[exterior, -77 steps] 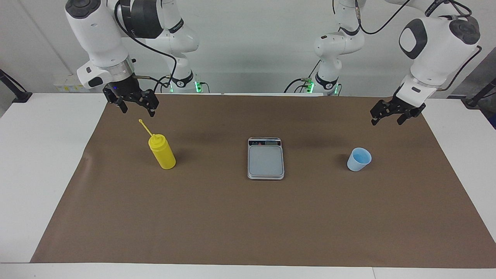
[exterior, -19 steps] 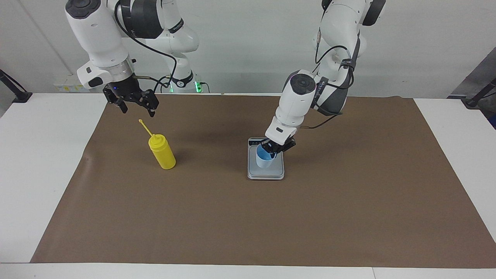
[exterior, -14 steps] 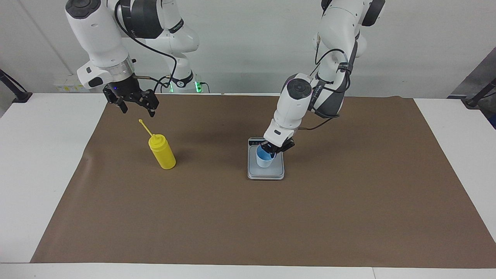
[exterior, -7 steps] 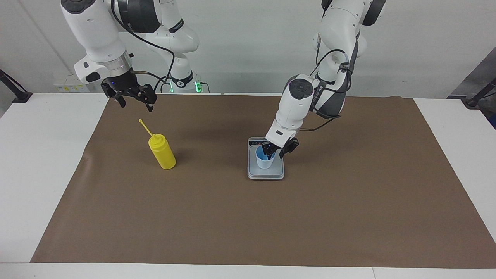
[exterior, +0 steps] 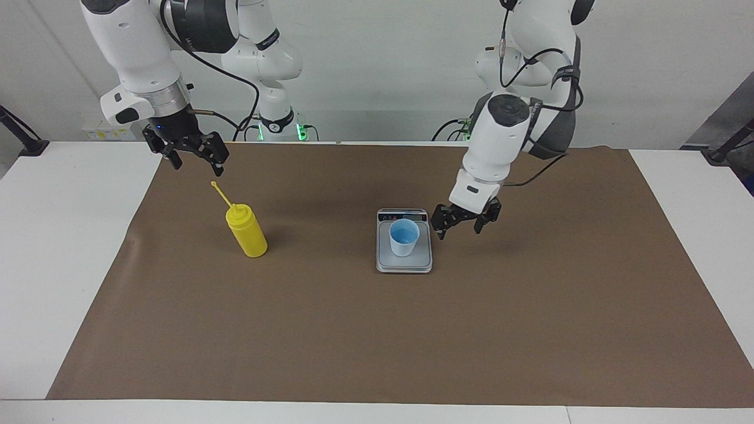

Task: Pour seasoning into cup on scale with both arms
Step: 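Release the cup and withdraw the left gripper while the right gripper opens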

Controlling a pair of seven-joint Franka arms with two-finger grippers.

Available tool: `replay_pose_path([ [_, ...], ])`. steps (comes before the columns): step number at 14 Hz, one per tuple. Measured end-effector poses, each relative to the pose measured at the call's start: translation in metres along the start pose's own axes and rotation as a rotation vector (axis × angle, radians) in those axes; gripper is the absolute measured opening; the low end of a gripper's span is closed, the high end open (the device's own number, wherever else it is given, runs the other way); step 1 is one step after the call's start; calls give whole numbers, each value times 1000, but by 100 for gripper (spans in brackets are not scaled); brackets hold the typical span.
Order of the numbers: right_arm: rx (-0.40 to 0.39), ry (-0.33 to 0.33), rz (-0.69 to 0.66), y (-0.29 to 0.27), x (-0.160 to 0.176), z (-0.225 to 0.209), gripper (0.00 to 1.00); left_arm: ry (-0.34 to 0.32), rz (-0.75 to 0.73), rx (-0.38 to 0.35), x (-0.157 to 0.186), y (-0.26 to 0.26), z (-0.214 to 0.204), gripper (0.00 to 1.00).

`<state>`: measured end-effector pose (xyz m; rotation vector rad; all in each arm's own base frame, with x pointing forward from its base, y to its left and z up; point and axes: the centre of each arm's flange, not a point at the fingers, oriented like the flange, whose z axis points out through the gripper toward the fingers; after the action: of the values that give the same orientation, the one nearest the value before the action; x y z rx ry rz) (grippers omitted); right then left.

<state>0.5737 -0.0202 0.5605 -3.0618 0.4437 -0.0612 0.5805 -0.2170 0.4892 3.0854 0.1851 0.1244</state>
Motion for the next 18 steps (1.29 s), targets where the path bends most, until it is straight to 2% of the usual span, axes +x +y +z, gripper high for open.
replay_pose_path([
  [2,35,-30,56,13,36,33,100,-22,57,22,6,-33,-14,100],
  [4,37,-58,118,22,74,70,100,-39,114,38,9,-70,-33,100],
  [6,26,-91,220,25,93,100,100,-49,154,45,8,-101,-54,100],
  [8,15,-134,312,38,98,117,100,-68,184,54,4,-127,-72,100],
  [10,35,-234,412,60,95,131,100,-82,190,56,1,-144,-91,100],
  [13,106,-445,547,77,85,167,100,-98,191,58,-2,-146,-115,100],
  [16,157,-577,682,87,83,201,100,-91,197,58,-7,-144,-125,100],
  [18,175,-639,750,94,81,212,100,-86,207,57,-10,-140,-128,100],
])
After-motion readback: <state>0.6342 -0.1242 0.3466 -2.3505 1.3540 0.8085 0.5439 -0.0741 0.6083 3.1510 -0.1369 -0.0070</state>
